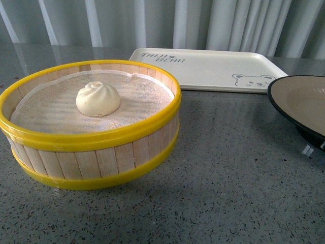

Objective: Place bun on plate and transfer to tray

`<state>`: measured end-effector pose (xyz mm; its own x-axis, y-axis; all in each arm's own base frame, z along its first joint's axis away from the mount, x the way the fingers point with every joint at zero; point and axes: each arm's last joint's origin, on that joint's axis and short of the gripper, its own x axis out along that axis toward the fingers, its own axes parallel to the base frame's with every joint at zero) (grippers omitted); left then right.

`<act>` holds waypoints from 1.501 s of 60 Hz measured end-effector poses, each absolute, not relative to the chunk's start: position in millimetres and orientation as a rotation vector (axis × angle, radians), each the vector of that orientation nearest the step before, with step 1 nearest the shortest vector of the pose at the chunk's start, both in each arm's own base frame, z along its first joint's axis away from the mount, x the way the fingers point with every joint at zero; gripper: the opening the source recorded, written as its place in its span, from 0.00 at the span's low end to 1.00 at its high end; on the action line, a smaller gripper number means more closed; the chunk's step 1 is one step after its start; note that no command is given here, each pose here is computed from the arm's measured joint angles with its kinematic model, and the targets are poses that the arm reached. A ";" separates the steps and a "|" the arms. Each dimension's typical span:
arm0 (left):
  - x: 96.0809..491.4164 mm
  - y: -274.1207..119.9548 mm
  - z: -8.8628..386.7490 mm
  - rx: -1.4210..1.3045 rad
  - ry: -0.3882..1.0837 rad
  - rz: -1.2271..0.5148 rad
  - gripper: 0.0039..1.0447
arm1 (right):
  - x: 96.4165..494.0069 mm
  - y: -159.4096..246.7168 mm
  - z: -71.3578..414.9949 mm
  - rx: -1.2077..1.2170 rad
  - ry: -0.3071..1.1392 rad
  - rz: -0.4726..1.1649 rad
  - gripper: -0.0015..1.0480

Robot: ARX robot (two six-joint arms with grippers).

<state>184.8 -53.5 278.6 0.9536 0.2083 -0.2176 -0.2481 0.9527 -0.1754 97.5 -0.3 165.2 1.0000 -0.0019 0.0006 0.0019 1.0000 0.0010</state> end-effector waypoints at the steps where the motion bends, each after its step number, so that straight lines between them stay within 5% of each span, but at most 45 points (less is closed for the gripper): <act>1: 187.7 -55.3 280.5 -0.199 0.199 0.223 0.94 | 97.5 -0.3 165.2 0.001 -0.001 -0.002 0.92; 14: 238.7 -101.7 304.8 -0.109 0.264 0.029 0.94 | 97.5 -0.3 165.2 0.001 -0.001 -0.002 0.92; 32: 266.8 -147.0 283.3 -0.015 0.399 -0.090 0.94 | 97.5 -0.3 165.2 0.001 -0.001 -0.002 0.92; 90: 287.6 -160.7 242.5 0.160 0.545 -0.055 0.94 | 97.5 -0.3 165.2 0.001 -0.001 -0.002 0.92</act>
